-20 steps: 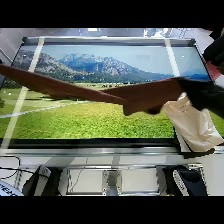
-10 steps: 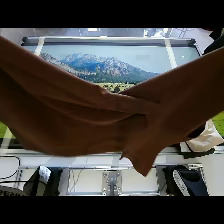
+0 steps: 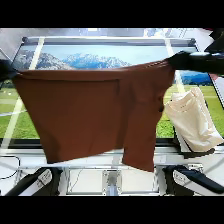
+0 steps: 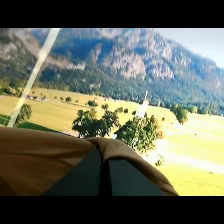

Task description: Fold the shirts.

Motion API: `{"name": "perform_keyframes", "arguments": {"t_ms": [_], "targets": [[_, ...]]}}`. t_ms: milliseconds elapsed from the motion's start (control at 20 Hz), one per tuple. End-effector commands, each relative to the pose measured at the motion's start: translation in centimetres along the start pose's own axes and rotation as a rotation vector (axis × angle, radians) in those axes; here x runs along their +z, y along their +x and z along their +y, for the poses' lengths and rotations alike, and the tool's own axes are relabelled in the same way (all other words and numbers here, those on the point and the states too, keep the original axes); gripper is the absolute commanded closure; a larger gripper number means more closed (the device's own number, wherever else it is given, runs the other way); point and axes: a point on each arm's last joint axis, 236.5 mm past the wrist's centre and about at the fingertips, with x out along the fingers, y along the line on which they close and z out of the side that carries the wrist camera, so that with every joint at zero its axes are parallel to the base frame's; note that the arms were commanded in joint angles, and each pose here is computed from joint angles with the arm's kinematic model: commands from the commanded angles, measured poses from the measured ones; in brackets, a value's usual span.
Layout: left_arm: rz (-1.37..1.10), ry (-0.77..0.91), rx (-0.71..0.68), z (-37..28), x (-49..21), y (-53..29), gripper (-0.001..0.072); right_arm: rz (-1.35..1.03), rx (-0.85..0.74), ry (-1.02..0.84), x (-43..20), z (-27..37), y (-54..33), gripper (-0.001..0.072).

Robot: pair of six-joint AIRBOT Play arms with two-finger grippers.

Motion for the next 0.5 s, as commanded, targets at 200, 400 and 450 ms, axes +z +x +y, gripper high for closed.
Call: {"name": "perform_keyframes", "arguments": {"t_ms": [200,400,450], "targets": [[0.131,0.068,0.253,6.9,-4.3,20.8,0.0697,0.127,-0.058,0.289,-8.0,-11.7,19.1,0.0699],[0.083,0.113,0.212,4.6,-4.0,23.7,0.0696,0.113,-0.048,0.307,-8.5,-13.1,21.9,0.0698],[0.09,0.113,0.213,4.6,-4.1,23.6,0.0696,0.117,-0.049,0.299,-8.5,-13.1,21.8,0.0698]]}}
